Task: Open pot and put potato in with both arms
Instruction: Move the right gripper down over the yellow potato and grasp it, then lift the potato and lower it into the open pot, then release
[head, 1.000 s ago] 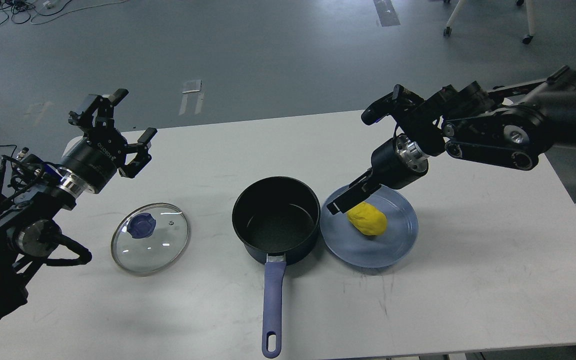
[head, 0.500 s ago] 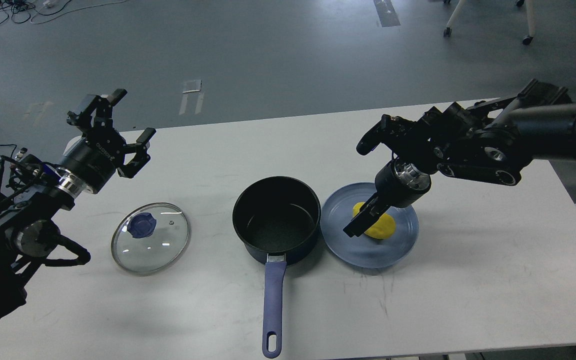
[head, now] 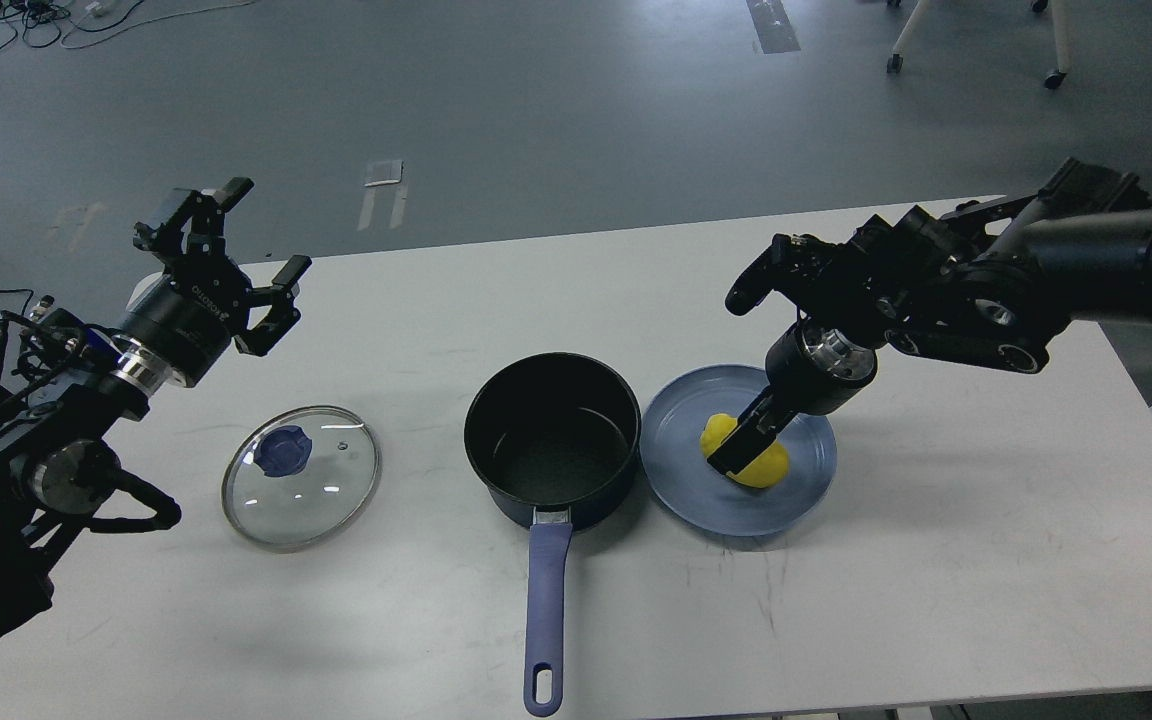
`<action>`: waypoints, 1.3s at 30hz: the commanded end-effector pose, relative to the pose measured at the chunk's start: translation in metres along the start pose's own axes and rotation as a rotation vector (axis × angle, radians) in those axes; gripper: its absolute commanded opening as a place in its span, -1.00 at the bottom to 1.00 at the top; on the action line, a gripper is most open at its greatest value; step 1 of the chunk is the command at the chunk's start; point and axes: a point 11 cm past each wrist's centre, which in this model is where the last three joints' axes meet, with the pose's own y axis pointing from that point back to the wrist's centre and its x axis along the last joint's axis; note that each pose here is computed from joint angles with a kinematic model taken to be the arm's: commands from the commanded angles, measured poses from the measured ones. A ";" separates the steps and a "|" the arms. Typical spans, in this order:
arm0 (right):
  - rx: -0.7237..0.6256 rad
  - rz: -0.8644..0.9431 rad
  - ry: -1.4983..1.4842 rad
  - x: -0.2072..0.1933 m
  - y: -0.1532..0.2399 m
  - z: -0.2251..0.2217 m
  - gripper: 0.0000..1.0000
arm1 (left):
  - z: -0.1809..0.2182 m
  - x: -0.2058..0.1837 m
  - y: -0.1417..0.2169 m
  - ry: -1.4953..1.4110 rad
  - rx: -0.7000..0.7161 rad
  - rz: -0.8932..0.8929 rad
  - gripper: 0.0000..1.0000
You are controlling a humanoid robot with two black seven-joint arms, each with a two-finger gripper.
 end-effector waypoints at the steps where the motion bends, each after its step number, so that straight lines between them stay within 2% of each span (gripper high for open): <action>1: -0.002 -0.002 0.000 0.000 -0.004 0.000 1.00 | 0.001 0.001 0.000 -0.001 0.000 0.001 0.96; 5: 0.004 -0.008 0.001 -0.001 -0.010 -0.003 1.00 | 0.001 0.001 0.000 0.000 -0.001 0.002 0.96; 8: 0.004 -0.011 0.004 -0.001 -0.011 -0.003 0.90 | 0.001 0.001 0.000 0.000 -0.002 0.002 0.96; 10: 0.004 -0.015 0.005 -0.002 -0.012 -0.004 0.67 | 0.001 0.001 0.000 0.001 -0.003 0.003 0.96; 12: -0.003 -0.036 0.005 -0.009 -0.014 -0.001 0.15 | 0.001 0.001 0.000 0.001 -0.003 0.003 0.96; 14: -0.006 -0.041 0.007 -0.010 -0.014 -0.001 0.01 | 0.001 0.001 0.000 0.001 -0.003 0.003 0.96; 15: -0.009 -0.045 0.005 -0.012 -0.014 0.001 -0.12 | 0.002 0.001 0.001 0.000 -0.003 0.004 0.96; 19: -0.019 -0.037 0.011 -0.008 -0.008 0.003 -0.37 | 0.002 0.001 0.000 0.000 -0.005 0.004 0.96; 22: -0.036 -0.011 0.016 0.002 0.005 0.007 -0.37 | 0.002 0.002 0.001 0.000 -0.005 0.006 0.96; 31: 0.007 0.235 0.071 0.090 0.073 -0.026 -0.32 | 0.004 0.003 0.001 -0.001 -0.009 0.008 0.96; 33: 0.060 0.257 0.068 0.105 0.069 -0.047 -0.28 | 0.004 0.003 0.001 0.000 -0.009 0.009 0.96; 39: 0.143 0.239 0.074 0.114 0.042 -0.082 -0.21 | 0.004 0.003 0.001 0.001 -0.008 0.009 0.95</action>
